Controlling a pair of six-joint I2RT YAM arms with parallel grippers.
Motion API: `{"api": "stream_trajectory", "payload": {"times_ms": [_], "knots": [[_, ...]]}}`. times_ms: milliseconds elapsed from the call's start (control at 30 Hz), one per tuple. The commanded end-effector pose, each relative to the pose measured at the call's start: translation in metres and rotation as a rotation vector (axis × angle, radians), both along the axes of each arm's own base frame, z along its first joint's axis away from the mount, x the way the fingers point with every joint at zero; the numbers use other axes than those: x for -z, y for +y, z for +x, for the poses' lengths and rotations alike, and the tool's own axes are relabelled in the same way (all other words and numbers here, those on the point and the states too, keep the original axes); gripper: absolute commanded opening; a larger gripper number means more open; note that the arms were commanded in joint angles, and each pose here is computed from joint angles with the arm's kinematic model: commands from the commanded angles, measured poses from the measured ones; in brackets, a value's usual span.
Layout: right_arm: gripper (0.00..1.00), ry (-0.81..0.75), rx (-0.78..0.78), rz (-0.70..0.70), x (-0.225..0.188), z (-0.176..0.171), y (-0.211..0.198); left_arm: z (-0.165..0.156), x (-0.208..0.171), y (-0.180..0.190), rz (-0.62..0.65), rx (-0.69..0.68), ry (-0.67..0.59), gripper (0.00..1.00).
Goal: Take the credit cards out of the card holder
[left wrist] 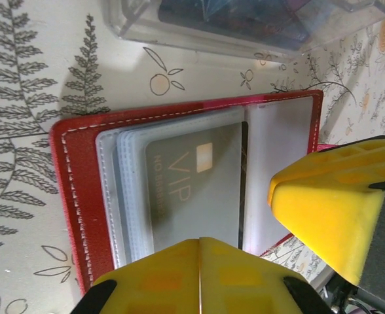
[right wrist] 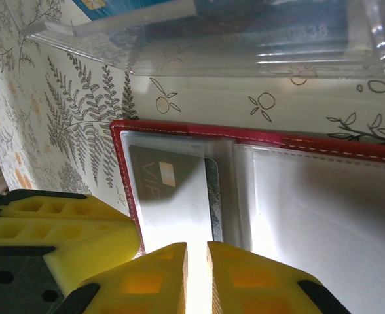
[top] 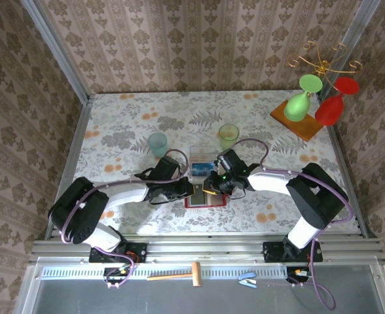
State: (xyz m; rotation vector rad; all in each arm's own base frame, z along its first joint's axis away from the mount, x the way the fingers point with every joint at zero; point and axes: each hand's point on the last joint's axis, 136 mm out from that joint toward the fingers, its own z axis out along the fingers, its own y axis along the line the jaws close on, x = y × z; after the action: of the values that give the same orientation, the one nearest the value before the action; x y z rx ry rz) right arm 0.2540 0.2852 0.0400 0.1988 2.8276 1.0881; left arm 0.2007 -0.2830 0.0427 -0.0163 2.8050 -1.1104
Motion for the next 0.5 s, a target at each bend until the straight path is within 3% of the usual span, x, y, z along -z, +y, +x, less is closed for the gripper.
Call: {"api": "stream_trajectory", "payload": {"times_ms": [0, 467], "knots": [[0.18, 0.0, -0.003, 0.028, -0.0045, 0.0029, 0.0099, 0.001, 0.0021, 0.009, 0.034, 0.001, -0.02, 0.09], [0.2, 0.014, -0.008, 0.023, 0.0026, 0.0002, 0.0122, 0.0005, 0.0081, 0.0135, 0.041, -0.008, -0.012, 0.09]]}}
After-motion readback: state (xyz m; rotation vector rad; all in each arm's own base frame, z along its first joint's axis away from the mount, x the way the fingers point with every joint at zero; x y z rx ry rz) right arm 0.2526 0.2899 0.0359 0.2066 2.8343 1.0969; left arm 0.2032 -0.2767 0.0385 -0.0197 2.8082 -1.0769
